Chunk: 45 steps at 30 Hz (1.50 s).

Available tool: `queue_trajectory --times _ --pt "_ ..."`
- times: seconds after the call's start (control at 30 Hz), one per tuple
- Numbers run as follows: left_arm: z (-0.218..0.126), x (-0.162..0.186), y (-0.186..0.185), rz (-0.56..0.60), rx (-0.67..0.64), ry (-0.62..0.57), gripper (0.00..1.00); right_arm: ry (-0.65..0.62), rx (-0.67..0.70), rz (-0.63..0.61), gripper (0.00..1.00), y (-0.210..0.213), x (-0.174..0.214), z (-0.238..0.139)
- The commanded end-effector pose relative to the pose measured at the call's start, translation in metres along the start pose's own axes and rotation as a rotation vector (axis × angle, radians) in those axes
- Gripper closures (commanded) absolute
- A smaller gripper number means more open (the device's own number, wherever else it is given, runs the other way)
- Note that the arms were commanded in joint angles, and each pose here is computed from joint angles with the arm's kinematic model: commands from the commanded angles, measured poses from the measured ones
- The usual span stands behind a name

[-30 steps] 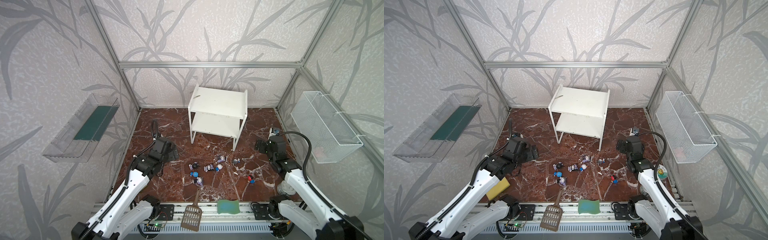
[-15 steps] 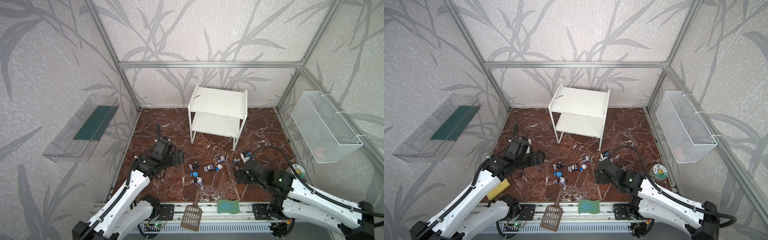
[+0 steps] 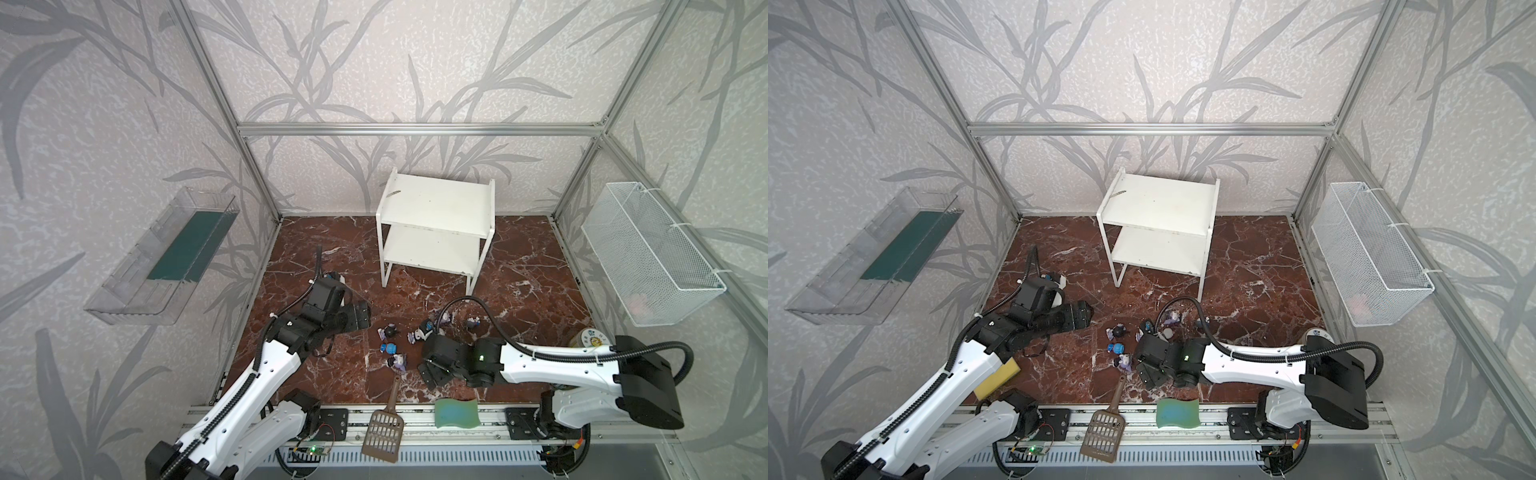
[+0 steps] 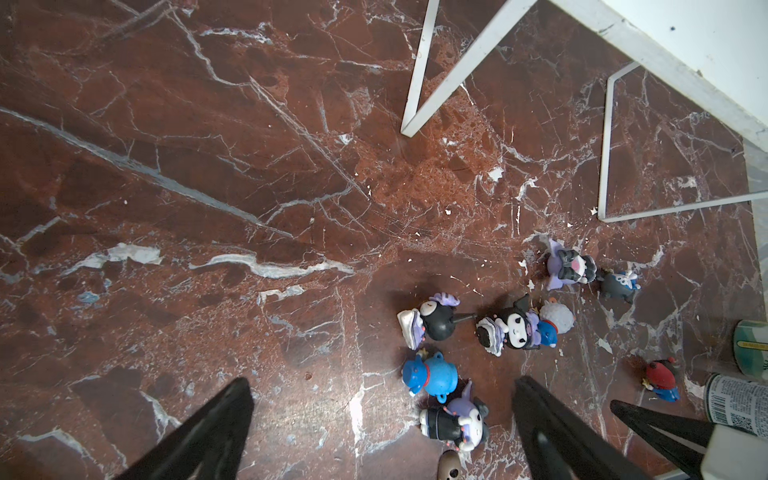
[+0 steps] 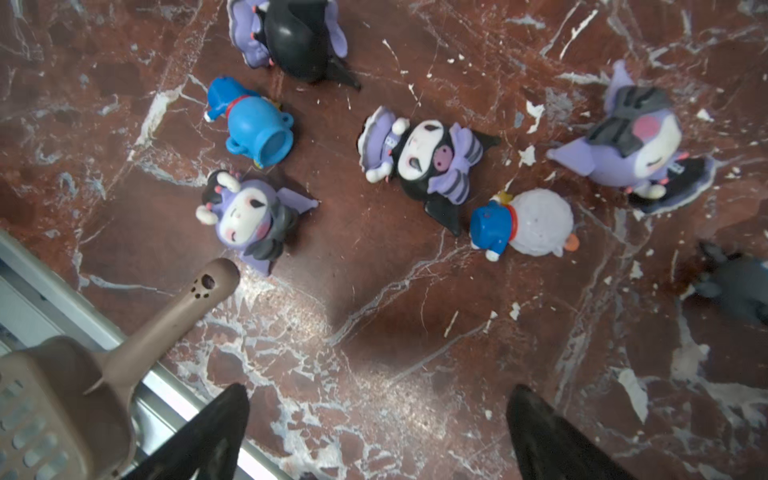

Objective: Place and organize the plastic toys onto the shelf
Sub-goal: 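Move both grippers forward over the cluster of plastic figures, then lower the right gripper and grasp the white sheep figure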

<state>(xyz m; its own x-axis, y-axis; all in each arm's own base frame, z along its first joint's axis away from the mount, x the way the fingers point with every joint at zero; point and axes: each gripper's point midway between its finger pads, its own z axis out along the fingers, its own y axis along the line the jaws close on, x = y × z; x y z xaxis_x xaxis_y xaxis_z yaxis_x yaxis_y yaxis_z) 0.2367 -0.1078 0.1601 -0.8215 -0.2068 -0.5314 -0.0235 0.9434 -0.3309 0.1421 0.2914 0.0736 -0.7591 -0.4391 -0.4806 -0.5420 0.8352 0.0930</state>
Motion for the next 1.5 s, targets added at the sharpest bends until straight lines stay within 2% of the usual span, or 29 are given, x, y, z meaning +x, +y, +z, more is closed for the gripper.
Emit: queue_trajectory --times 0.0,0.27,0.6,0.87,1.47 --pt "-0.001 -0.007 -0.005 0.023 0.017 -0.024 0.01 -0.014 0.056 0.084 0.07 -0.009 -0.011 0.002" --pt "0.011 -0.011 -0.014 0.017 0.049 -0.019 0.01 -0.017 0.012 0.255 0.19 -0.031 -0.024 0.016" --pt "0.015 -0.015 -0.019 0.031 0.063 -0.015 0.01 -0.038 -0.023 0.424 0.42 -0.076 -0.027 0.029" --pt "0.02 -0.018 -0.027 0.041 0.091 -0.005 0.01 -0.065 -0.094 0.46 0.44 -0.083 -0.034 0.04" --pt "0.018 -0.021 -0.032 0.056 0.114 -0.014 0.01 -0.016 -0.171 0.448 0.55 -0.067 -0.045 0.074"
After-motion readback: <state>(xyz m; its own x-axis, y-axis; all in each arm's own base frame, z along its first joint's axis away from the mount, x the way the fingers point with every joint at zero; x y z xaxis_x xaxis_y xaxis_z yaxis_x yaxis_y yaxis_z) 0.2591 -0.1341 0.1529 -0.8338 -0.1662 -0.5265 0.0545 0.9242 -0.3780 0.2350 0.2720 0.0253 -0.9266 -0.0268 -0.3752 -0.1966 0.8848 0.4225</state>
